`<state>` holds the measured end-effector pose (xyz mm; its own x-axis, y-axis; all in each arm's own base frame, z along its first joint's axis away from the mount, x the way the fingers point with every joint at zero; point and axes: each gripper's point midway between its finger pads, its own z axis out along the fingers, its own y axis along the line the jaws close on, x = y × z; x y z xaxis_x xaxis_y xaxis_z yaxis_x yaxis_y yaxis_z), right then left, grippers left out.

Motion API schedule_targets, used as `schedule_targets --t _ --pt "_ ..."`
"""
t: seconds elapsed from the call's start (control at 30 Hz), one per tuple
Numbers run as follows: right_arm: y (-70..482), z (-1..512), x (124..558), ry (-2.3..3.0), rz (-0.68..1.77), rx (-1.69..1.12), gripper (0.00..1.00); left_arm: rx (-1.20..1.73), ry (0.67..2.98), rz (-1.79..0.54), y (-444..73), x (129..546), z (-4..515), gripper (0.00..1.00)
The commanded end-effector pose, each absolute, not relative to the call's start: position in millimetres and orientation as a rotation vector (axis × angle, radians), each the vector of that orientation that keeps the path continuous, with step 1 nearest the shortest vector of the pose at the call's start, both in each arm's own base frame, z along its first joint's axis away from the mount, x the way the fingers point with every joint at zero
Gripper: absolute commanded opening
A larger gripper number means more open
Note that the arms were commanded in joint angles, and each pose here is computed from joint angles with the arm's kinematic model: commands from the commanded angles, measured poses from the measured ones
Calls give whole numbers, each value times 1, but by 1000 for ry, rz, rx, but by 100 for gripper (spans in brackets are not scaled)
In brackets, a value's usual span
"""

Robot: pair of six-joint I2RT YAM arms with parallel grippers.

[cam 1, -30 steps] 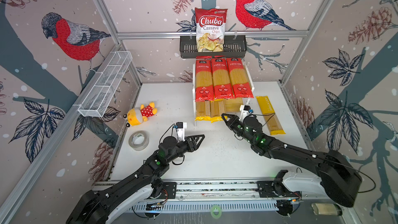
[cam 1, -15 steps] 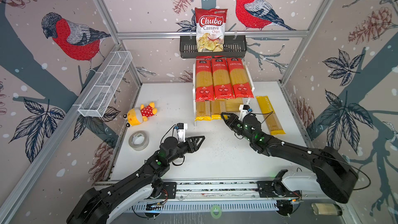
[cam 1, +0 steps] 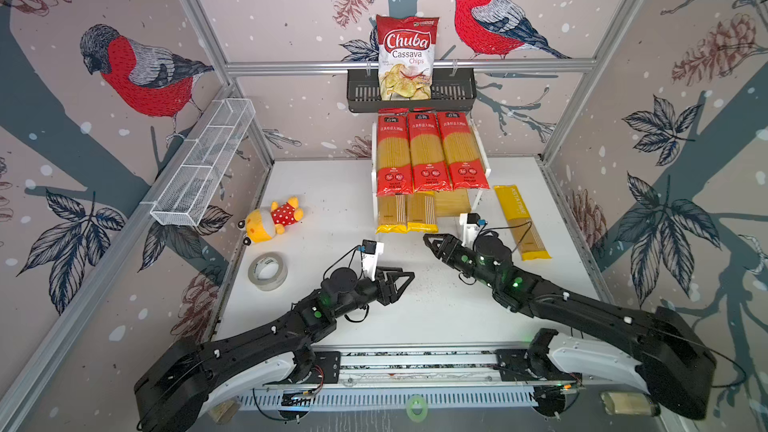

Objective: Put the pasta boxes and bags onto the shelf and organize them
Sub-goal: 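Move the right gripper to the lying yellow bag and grasp its middle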

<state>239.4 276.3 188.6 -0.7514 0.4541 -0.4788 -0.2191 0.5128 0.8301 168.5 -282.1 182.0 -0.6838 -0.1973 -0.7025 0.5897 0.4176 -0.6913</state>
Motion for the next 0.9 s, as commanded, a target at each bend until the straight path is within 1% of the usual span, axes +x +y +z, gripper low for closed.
schedule_targets --t 0.0,0.07,0.13,0.27,0.47,0.67,0.77,0.87 --pt "252 154 232 2179 1107 178 59 415 1799 -1222 -288 171 200 61" --pt "236 140 233 2225 1025 204 59 432 1796 -1184 -291 170 197 62" --pt "217 127 233 2277 924 239 59 440 1798 -1199 -296 169 196 62" --pt "173 109 243 2300 792 349 64 443 1801 -1235 -302 164 193 62" --pt "83 111 273 2200 582 629 69 413 1808 -1285 -304 161 194 62" --pt "10 106 294 2139 381 867 72 408 1796 -1283 -303 162 199 62" --pt "-18 100 305 2124 280 961 72 394 1811 -1279 -301 163 194 62" --pt "-34 94 320 2125 230 1013 72 388 1827 -1288 -302 162 190 62"
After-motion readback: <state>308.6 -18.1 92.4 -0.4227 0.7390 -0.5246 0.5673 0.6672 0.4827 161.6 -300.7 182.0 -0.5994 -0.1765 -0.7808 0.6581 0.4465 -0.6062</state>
